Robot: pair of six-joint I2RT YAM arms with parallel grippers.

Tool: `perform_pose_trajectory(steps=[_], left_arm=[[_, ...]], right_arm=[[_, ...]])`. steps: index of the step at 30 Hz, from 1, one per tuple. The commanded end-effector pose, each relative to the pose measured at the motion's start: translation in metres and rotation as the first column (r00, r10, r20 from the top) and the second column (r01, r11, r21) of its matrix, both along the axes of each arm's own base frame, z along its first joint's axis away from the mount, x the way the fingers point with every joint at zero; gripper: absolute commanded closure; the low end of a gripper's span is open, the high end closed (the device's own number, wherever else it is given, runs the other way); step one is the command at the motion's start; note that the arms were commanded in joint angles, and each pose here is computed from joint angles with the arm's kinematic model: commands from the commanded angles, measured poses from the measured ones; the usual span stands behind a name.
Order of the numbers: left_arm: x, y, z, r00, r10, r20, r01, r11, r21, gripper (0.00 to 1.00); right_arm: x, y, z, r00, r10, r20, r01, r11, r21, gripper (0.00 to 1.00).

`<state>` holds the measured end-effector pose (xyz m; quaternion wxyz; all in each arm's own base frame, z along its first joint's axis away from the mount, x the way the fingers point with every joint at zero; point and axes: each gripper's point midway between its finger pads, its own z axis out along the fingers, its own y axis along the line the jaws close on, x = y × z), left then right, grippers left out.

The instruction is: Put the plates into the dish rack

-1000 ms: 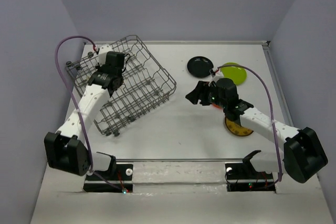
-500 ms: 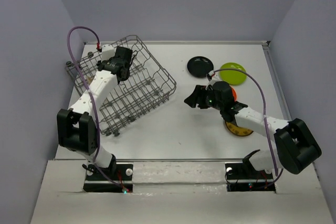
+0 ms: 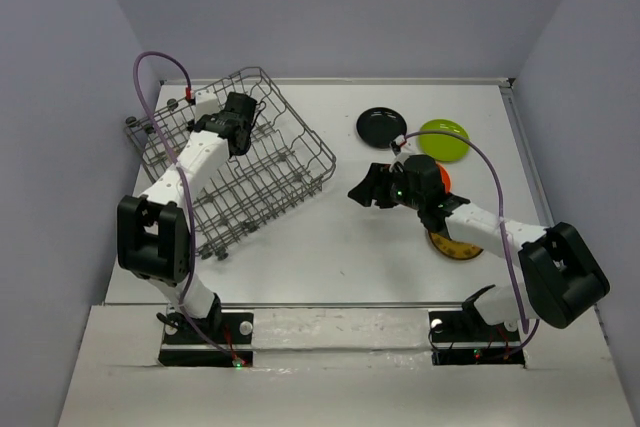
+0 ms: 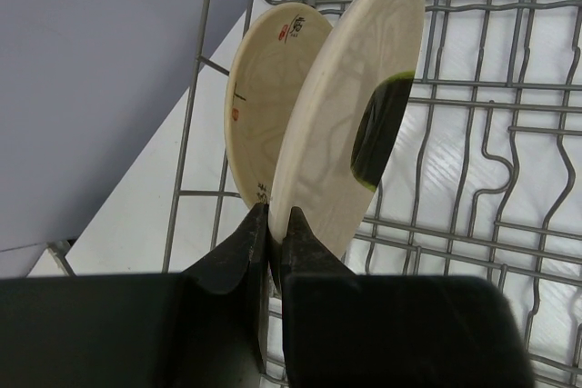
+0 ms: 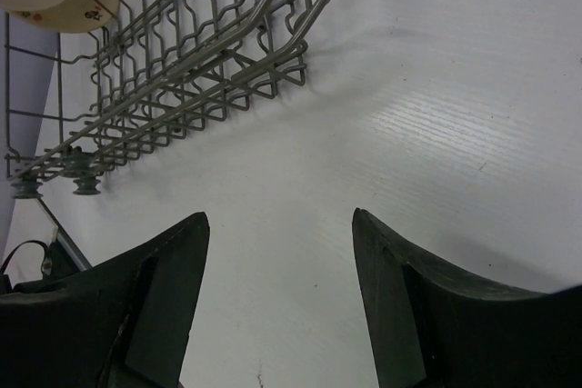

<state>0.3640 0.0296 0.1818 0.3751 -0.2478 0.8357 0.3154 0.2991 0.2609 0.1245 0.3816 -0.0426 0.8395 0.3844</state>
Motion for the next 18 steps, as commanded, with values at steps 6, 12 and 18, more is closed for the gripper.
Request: perform_pose_trajectory(steps=[6, 12, 18], left_arm=[[0.01, -0.006, -0.01, 0.998, 0.035, 0.051, -0.037, 0.999, 0.031, 0.95], [0.008, -0.005, -0.023, 0.998, 0.043, 0.036, -0.045, 0.997, 0.06, 0.95], [0.006, -0.004, -0.037, 0.999, 0.049, 0.01, -0.05, 0.996, 0.073, 0.95]], right_arm=[[0.003, 0.01, 0.013, 0.998, 0.025, 0.051, -0.027, 0.999, 0.04, 0.31], [0.0, 0.011, 0.015, 0.998, 0.041, 0.049, -0.044, 0.998, 0.049, 0.31], [0.0, 0.013, 0.015, 0.998, 0.051, 0.047, -0.053, 0.997, 0.054, 0.31]])
